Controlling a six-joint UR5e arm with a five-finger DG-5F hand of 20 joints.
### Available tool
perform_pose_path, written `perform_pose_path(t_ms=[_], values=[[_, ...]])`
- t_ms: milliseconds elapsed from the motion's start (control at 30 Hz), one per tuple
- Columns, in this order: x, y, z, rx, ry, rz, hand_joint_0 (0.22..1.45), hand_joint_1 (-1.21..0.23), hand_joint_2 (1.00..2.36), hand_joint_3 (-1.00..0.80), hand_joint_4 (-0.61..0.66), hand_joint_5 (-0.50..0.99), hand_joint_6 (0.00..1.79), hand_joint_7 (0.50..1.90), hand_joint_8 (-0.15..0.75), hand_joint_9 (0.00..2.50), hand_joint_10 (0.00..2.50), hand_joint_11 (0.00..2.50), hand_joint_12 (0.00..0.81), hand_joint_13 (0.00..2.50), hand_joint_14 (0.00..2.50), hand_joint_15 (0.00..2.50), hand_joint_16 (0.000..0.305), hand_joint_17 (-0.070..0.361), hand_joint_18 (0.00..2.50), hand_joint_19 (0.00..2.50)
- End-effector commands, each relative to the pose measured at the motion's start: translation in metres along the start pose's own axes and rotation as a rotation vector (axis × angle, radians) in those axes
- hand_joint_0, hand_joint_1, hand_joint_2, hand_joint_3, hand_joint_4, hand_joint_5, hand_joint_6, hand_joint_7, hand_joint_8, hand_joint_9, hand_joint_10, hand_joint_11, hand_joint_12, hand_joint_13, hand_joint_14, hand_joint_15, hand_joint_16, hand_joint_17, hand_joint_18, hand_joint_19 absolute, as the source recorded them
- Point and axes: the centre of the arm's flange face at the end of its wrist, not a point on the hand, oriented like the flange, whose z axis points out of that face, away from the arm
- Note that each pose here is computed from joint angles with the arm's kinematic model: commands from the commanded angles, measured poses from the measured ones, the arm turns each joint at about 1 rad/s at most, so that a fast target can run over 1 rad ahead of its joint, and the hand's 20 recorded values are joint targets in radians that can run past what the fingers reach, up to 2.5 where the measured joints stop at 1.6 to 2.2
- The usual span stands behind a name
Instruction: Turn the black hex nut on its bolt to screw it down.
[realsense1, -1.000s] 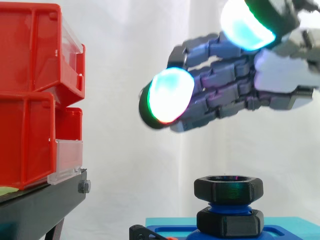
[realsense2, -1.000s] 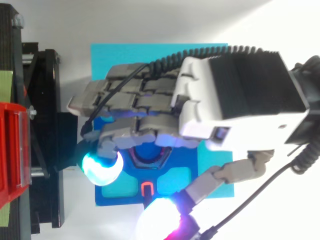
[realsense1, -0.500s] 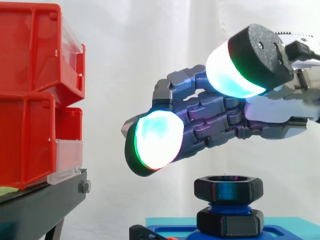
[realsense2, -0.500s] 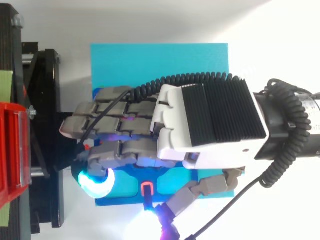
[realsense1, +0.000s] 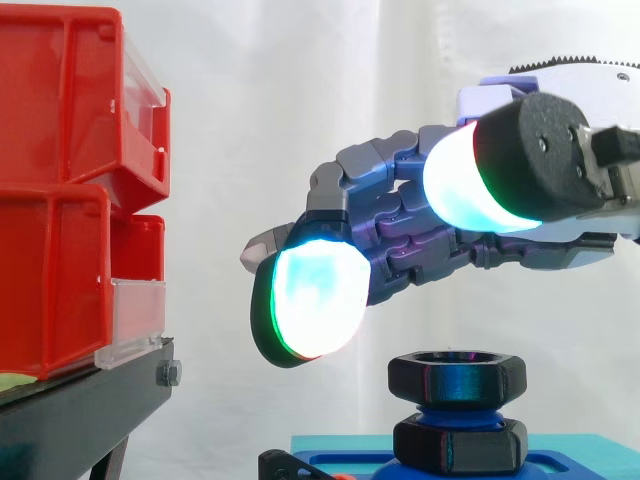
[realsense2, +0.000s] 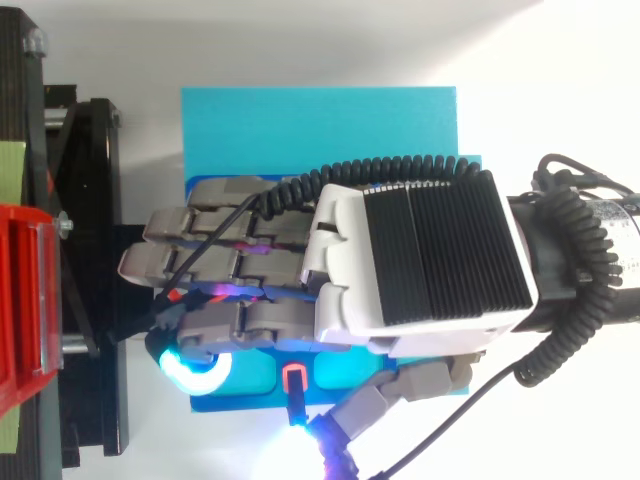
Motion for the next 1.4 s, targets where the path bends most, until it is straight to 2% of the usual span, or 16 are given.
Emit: perform_pose_path(t_ms=[0, 267, 600, 867, 967, 1367], values=[[0.0001, 0.0, -0.0001, 0.0, 0.001, -0.074, 0.5, -0.42, 1.0, -0.5, 0.2, -0.16, 0.5, 1.09, 0.232, 0.25, 0.0, 0.0, 0.375, 0.34, 0.0, 0.0, 0.061, 0.137, 0.35, 0.1], [-0.0005, -0.0009, 0.0, 0.009, -0.004, -0.138, 0.5, -0.42, 1.0, -0.5, 0.2, -0.16, 0.5, 1.09, 0.233, 0.25, 0.0, 0.0, 0.379, 0.35, 0.0, 0.0, 0.061, 0.137, 0.35, 0.1], [0.0015, -0.0009, -0.0005, 0.004, 0.007, -0.141, 0.5, -0.41, 1.0, -0.5, 0.2, -0.16, 0.5, 1.1, 0.233, 0.25, 0.0, 0.0, 0.379, 0.34, 0.0, 0.0, 0.061, 0.138, 0.35, 0.1], [0.0035, 0.0031, -0.0017, -0.025, 0.03, -0.142, 0.49, -0.41, 1.0, -0.5, 0.2, -0.16, 0.5, 1.1, 0.235, 0.25, 0.0, 0.0, 0.379, 0.34, 0.0, 0.0, 0.061, 0.138, 0.35, 0.11], [0.005, 0.0024, -0.0035, -0.02, 0.046, -0.149, 0.49, -0.41, 1.0, -0.5, 0.21, -0.16, 0.5, 1.1, 0.235, 0.25, 0.0, 0.0, 0.38, 0.34, 0.0, 0.0, 0.061, 0.138, 0.35, 0.1], [0.005, 0.0011, -0.0042, -0.018, 0.051, -0.189, 0.49, -0.4, 1.0, -0.5, 0.21, -0.16, 0.5, 1.14, 0.235, 0.25, 0.0, 0.0, 0.38, 0.34, 0.0, 0.0, 0.061, 0.138, 0.35, 0.11]])
